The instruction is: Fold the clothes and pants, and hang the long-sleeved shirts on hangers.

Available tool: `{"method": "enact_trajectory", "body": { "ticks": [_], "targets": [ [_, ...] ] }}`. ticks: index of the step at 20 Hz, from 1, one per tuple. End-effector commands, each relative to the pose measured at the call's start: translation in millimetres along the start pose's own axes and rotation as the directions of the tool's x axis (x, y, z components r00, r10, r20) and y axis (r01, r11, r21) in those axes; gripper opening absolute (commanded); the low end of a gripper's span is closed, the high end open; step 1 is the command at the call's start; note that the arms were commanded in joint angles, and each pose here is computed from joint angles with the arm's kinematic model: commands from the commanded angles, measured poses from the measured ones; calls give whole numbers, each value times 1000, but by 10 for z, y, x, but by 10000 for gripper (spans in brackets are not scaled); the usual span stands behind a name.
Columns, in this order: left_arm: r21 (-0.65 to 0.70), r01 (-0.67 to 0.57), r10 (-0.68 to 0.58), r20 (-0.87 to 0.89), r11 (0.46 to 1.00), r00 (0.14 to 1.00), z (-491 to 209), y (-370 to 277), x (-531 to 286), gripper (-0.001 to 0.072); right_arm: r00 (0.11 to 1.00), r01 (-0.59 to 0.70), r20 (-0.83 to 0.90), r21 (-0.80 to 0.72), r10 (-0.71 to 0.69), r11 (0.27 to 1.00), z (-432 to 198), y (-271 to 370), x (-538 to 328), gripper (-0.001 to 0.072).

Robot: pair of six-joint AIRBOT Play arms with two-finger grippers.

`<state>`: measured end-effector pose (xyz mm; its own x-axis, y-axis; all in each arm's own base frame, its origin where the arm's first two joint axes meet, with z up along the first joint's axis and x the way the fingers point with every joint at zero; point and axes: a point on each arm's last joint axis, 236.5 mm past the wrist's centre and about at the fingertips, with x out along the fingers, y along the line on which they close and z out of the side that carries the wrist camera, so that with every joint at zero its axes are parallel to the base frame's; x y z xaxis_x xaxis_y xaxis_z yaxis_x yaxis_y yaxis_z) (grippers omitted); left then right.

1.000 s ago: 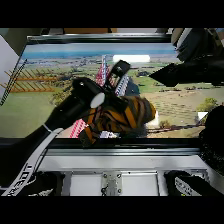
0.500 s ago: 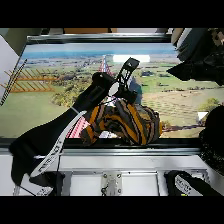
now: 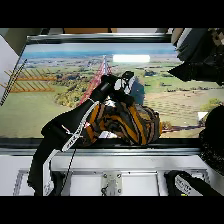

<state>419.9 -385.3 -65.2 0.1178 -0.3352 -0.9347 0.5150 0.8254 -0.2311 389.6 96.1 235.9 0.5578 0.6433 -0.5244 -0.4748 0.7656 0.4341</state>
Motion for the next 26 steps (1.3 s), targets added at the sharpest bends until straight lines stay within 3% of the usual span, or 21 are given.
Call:
{"method": "enact_trajectory", "body": {
  "ticks": [1, 2, 3, 4, 6, 10, 11, 13, 17, 22, 25, 26],
  "targets": [
    [-28, 14, -16, -75, 1000, 997, -180, 48, 168, 614, 1000, 27, -14, -7, -27, 1000, -34, -65, -3, 12],
    [-36, 12, -14, -75, 999, 997, -166, 96, 140, 374, 998, 49, -27, -13, -49, 999, -64, -117, -4, 12],
    [-44, 10, -13, -70, 999, 997, -137, 146, 104, 73, 997, 72, -39, -20, -73, 997, -92, -174, -9, 12],
    [-58, 7, -11, -66, 998, 998, -100, 207, 41, 11, 993, 103, -56, -28, -105, 994, -136, -252, -16, 12],
    [-87, 3, -7, -40, 996, 999, 8, 351, -169, 10, 978, 169, -117, -29, -171, 985, -322, -459, -3, 12],
    [-124, 0, 4, 33, 992, 999, 54, 523, -629, 10, 880, 407, -341, 185, -330, 894, -1207, -1220, 171, 27],
    [-125, -1, 5, 31, 992, 1000, 2, 531, -679, 11, 869, 419, -376, 217, -321, 882, -1429, -1327, 286, 134],
    [-99, -8, 10, 19, 995, 1000, -101, 538, -719, 11, 862, 427, -417, 292, -288, 856, -1836, -1518, 567, 658],
    [-86, -15, 17, 23, 996, 1000, -184, 548, -775, 11, 859, 427, -464, 418, -216, 802, -2308, -1777, 1008, 674],
    [-94, -16, 19, 28, 995, 999, -168, 590, -790, 11, 896, 290, -441, 516, -40, 806, -2522, -1718, 1466, 674],
    [-110, -20, 23, 30, 994, 999, -162, 672, -807, 10, 900, 263, -436, 539, -3, 800, -2563, -1648, 1604, 672],
    [-121, -20, 24, 31, 993, 999, -160, 720, -821, 11, 899, 258, -438, 526, -2, 810, -2567, -1623, 1632, 593]
  ]
}}
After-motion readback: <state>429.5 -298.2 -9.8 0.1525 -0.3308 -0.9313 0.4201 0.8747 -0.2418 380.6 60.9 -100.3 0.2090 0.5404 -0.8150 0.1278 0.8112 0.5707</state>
